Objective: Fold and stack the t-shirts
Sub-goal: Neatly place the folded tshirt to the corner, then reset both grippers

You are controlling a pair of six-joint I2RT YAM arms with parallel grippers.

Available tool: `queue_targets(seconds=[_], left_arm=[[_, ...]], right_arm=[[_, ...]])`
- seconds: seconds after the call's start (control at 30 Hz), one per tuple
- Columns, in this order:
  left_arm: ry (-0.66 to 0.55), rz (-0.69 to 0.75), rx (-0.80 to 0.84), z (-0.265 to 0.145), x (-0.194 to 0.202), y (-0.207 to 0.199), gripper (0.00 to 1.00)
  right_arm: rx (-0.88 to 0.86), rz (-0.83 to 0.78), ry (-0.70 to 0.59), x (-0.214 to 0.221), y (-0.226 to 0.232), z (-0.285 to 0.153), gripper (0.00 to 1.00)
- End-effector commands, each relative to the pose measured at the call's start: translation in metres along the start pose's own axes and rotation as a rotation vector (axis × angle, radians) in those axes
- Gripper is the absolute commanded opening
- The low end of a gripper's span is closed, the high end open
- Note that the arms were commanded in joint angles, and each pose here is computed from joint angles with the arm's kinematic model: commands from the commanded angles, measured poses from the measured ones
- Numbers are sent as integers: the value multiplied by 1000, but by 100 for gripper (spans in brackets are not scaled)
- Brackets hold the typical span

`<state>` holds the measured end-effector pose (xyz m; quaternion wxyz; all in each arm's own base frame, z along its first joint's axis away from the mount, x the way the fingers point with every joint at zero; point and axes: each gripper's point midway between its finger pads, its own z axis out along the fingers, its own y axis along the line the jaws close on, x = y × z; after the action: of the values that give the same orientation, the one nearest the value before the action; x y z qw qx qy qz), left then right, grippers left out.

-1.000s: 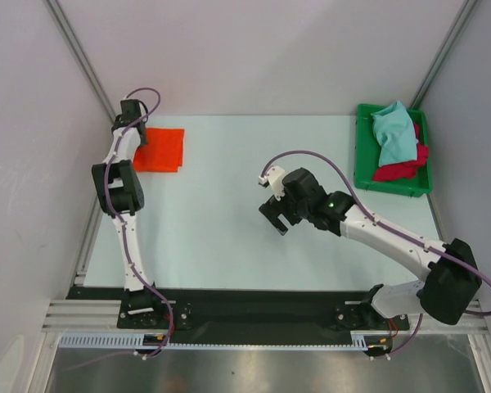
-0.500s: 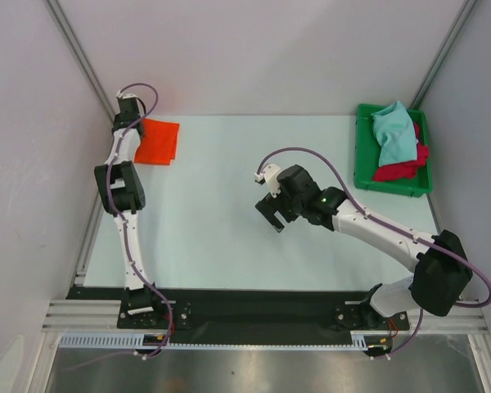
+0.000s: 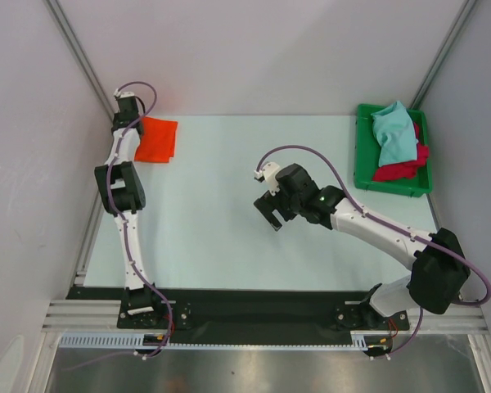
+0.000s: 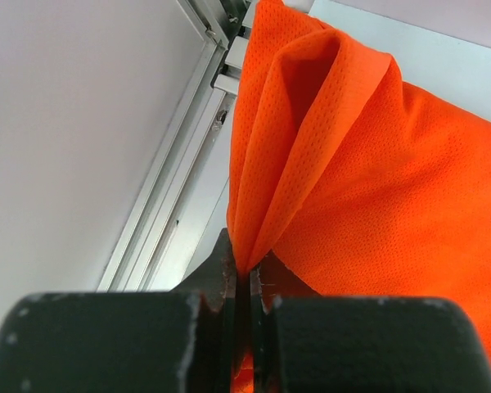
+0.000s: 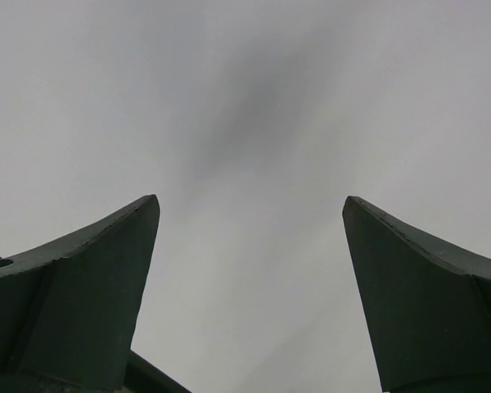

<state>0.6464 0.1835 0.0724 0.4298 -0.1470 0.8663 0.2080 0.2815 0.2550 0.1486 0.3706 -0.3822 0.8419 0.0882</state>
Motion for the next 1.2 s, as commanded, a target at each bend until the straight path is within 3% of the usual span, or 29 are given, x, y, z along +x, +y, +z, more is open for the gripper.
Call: queue_targets(seconds=[0.0,0.07,0.13,0.2,0.23,0.33,0.63,0.9,1.07,1.17], left_arm=[[-118,-57,-19,-6,-44,11,2],[-125,-54,-27,-5,-45,13,29],[-126,-54,-50,-6,-47,18,45],[-122,-55,-84,-9,-47,25,54],[-119,-55,-96,-13,-49,28,64],[-99,-51,-130,-22,-46,36,69],[-81,-109,-147,-97,-66,61,69],[41,-219,-7,-158,-10,48,67],[117,-273,115,-188,27,33,59],[170,-321,184,-209,45,24,50]], right_arm=[[16,22,-68,-25,-1,-3,100],[19,25,-68,-25,-2,-3,100],[19,30,-68,-25,-2,-3,100],[24,40,-68,-24,-3,-4,100],[22,43,-72,-25,-2,-5,100],[23,56,-75,-23,-3,-7,100],[5,150,-125,-22,-12,-15,100],[-20,192,-147,-17,-9,-25,100],[-11,222,-203,-17,-10,-38,100],[8,261,-236,-15,-14,-44,100]])
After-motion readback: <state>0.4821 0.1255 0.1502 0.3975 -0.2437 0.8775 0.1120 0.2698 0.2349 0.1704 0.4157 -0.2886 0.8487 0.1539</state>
